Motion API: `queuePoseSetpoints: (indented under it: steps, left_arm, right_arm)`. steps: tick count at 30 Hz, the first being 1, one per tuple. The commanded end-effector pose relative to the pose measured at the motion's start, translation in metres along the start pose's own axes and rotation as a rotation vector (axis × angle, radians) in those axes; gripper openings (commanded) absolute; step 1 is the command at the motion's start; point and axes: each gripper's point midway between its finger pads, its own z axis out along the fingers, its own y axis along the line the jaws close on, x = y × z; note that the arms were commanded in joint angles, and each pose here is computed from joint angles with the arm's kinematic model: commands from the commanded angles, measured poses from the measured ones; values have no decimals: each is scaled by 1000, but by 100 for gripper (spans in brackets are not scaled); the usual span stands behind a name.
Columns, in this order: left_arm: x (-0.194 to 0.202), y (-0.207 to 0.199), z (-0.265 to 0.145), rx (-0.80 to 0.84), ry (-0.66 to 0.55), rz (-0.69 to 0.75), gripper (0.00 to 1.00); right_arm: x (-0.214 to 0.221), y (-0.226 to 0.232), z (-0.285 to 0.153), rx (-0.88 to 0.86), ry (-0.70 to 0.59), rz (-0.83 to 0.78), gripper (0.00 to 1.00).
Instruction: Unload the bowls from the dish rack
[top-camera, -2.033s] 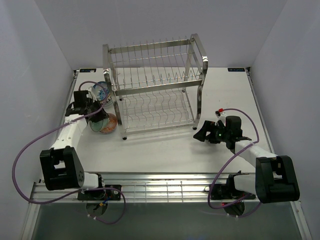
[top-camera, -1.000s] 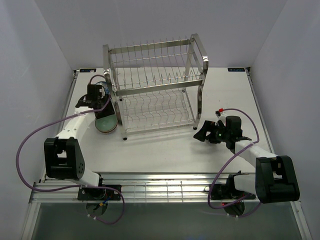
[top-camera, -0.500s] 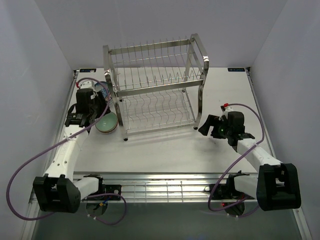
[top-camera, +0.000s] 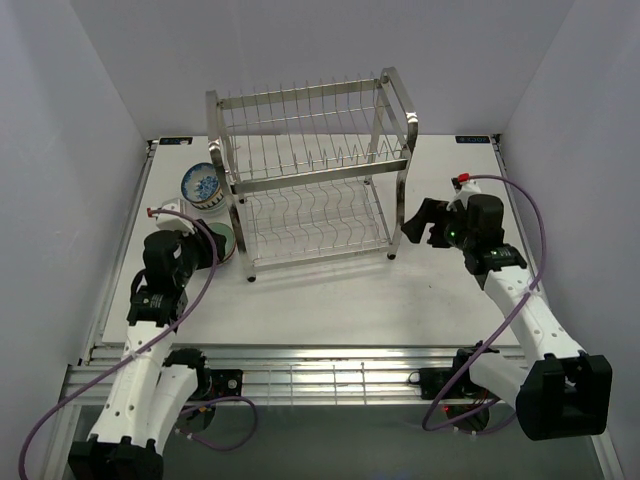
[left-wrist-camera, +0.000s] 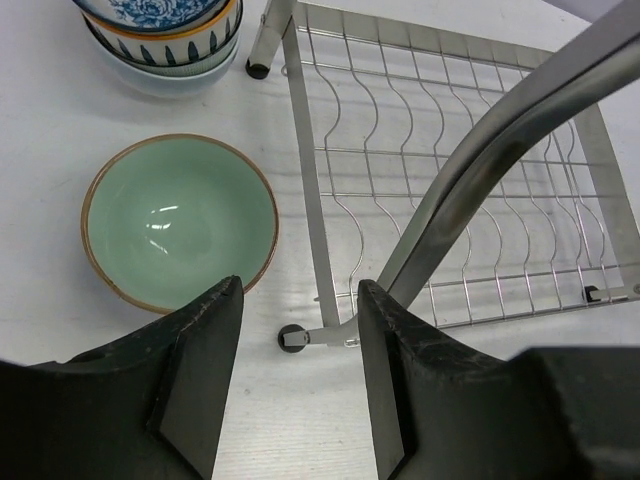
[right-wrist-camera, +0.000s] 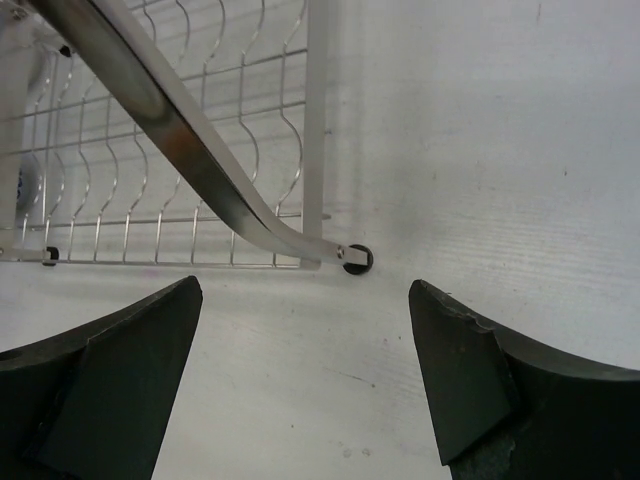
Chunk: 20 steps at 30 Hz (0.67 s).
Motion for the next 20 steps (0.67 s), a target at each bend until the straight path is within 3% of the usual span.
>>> queuePoseSetpoints:
  steps: [1, 8, 20]
  left_arm:
    - [10, -1, -3, 38, -6, 34, 60]
    - [3, -10, -10, 85, -58, 52, 60]
    - [2, -4, -6, 49, -59, 51, 61]
  right_arm:
    - [-24, 13, -5, -6, -28, -53, 90]
    - [-43, 11, -5, 78, -35, -79, 90]
    - [-26, -14, -9, 187, -49, -62, 90]
